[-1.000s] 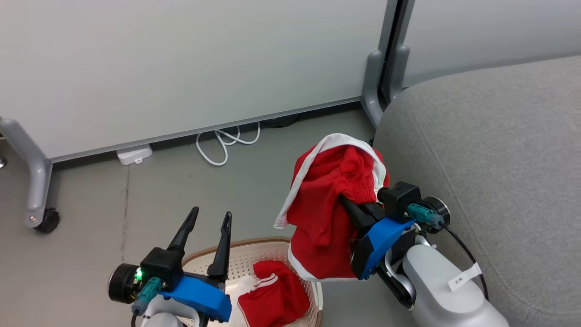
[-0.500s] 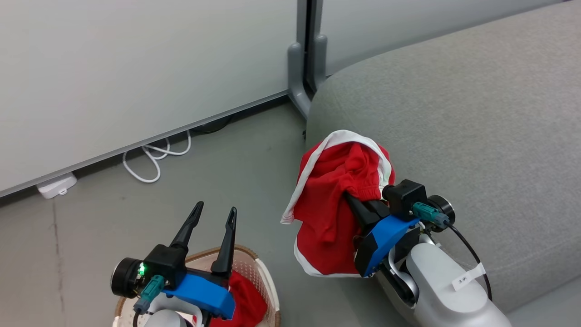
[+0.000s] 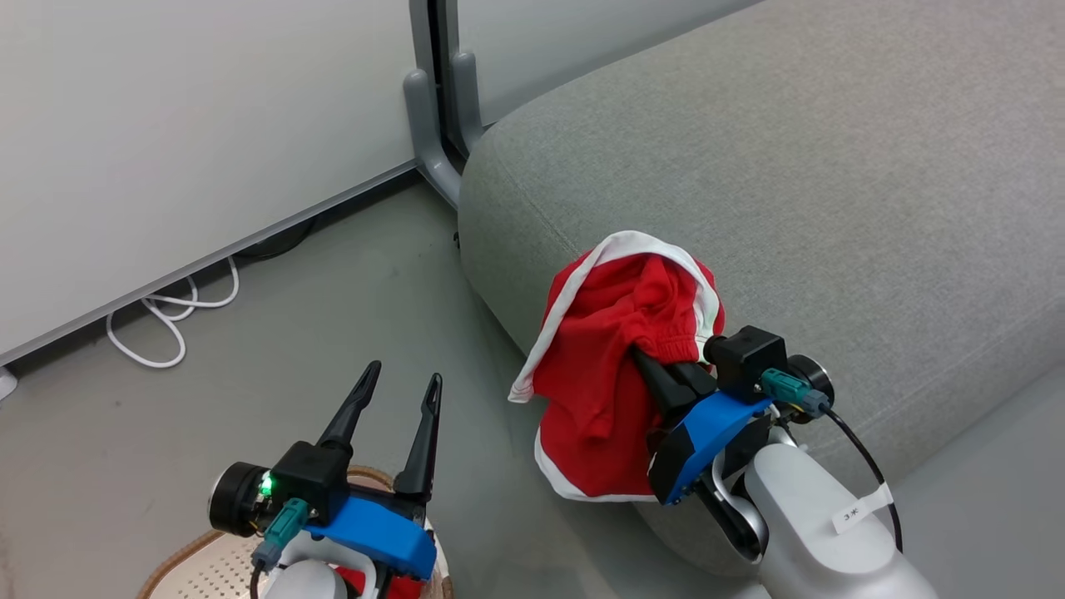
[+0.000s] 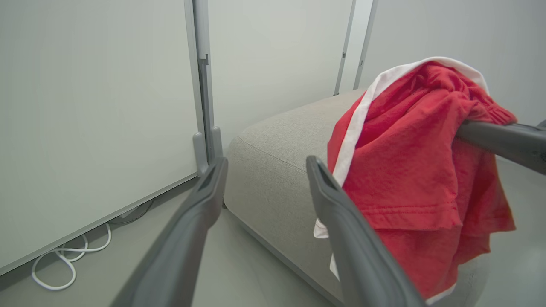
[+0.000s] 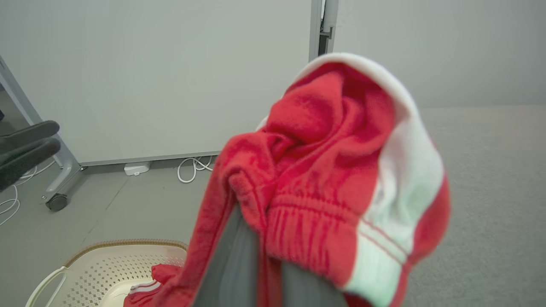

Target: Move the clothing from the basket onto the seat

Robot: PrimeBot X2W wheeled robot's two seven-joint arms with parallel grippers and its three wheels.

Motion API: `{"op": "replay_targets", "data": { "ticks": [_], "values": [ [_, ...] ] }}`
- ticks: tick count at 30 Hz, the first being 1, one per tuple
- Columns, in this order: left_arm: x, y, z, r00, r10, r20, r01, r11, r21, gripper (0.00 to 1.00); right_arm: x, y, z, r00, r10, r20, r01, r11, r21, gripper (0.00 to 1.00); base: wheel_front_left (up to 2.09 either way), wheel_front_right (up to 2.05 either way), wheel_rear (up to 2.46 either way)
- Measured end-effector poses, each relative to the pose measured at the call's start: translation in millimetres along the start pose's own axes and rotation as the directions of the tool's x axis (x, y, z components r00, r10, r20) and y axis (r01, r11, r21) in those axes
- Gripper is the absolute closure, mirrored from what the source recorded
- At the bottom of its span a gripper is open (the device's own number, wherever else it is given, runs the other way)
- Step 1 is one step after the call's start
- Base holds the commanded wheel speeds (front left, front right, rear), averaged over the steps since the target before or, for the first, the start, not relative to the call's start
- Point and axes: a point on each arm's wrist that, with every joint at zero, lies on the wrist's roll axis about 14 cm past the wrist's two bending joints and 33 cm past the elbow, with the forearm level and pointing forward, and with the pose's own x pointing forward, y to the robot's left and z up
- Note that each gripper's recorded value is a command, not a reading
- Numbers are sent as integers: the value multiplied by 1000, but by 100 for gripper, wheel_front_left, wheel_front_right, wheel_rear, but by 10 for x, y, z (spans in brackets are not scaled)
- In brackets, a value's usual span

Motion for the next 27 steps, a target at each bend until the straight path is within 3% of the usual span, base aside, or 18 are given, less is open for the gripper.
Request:
{"op": "replay_targets", "data": {
  "ticks": [16, 21, 27],
  "values": [
    [67, -28, -76, 999, -33, -17, 33, 999, -6, 0, -10, -120, -58, 999, -39, -16, 39, 999, 13, 100, 0, 0, 0],
    [101, 62, -106, 999, -30, -17, 30, 1000, -6, 0, 150, -333, 102, 995, -99, 24, 98, 994, 45, 100, 0, 0, 0],
    [183, 223, -148, 999, -37, -6, 37, 999, 1, 0, 466, -719, 328, 981, -184, 65, 184, 983, 6, 100, 0, 0, 0]
  ]
}}
